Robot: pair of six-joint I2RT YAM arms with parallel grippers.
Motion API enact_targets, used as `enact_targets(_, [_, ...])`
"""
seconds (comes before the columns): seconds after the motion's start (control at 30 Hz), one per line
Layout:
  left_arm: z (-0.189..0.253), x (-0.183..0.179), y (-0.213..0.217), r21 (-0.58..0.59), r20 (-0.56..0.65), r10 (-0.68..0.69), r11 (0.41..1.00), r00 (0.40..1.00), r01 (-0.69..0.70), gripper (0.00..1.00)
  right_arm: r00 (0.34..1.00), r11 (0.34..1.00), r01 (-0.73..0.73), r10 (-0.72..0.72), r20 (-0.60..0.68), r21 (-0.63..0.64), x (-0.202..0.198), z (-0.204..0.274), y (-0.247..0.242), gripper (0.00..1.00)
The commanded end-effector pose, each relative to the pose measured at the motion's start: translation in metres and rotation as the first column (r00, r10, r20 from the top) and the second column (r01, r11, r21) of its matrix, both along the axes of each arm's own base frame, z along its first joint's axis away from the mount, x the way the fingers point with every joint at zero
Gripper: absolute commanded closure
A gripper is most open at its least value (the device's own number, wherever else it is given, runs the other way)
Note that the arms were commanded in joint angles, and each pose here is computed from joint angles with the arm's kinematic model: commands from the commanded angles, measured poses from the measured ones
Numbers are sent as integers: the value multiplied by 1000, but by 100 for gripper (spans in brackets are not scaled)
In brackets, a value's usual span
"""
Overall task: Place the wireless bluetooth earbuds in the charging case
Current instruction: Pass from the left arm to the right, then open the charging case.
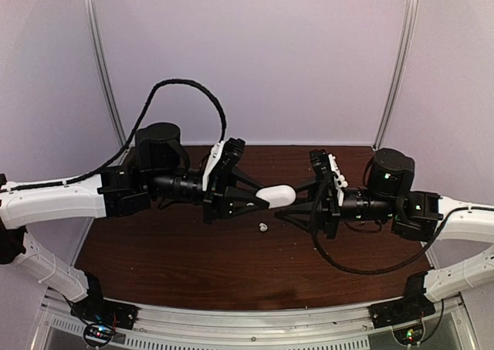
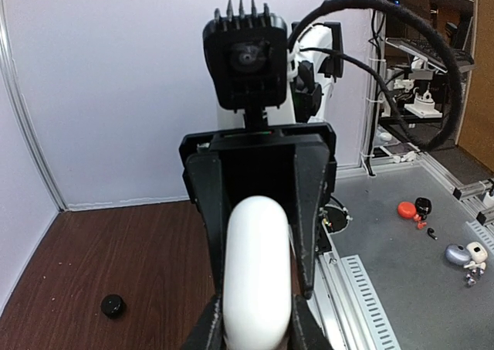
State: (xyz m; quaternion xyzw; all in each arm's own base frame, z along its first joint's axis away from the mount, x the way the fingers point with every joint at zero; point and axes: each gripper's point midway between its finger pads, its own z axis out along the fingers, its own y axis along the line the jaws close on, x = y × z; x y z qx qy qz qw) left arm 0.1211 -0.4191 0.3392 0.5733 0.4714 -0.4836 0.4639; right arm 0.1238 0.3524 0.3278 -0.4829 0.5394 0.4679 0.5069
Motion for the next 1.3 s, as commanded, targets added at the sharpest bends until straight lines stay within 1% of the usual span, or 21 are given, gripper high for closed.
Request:
enact_targets(0.0, [18,-6,1,-70,27,-19,997,999,21,93,1000,998,-11,11,-6,61,-1,19,0,63])
enact_targets(0.27, [16,-8,0,-69,29,-20,997,999,22,93,1000,997,-12,13,-13,73,-2,20,-1,67])
enact_targets(0.37, [15,-8,-1,-67,30,-19,998,999,21,93,1000,997,-13,14,-14,76,-2,21,-1,71])
enact_targets(0.5, [15,-6,-1,-66,31,-11,998,999,13,93,1000,997,-15,16,-14,70,-2,19,0,79])
enact_targets(0.53, [15,-4,-2,-66,31,-1,998,1000,3,91,1000,998,-17,18,-16,68,-2,18,0,81])
enact_targets(0.6, [16,0,-2,-64,26,28,998,999,-26,79,1000,998,-14,15,-16,62,-2,17,-1,83])
enact_targets(0.7, [20,4,0,-67,-2,57,996,998,-57,56,1000,999,4,-4,-11,44,1,13,-2,86])
enact_targets(0.73, [20,5,0,-67,-6,65,996,998,-65,53,1000,999,9,-8,-9,40,1,12,-3,87])
enact_targets(0.77, [21,6,0,-67,-9,69,995,998,-69,51,1000,999,12,-12,-3,37,2,12,-3,87])
enact_targets(0.87, [22,10,0,-68,-19,90,993,996,-91,50,1000,1000,19,-20,7,22,2,10,-5,88])
enact_targets(1.13, [21,26,-3,-50,-29,178,983,984,-179,53,999,1000,-4,5,43,-9,-3,3,-6,93])
enact_targets(1.27, [25,31,0,-59,-40,190,980,981,-192,53,999,1000,-2,4,54,-31,-2,-3,-7,95])
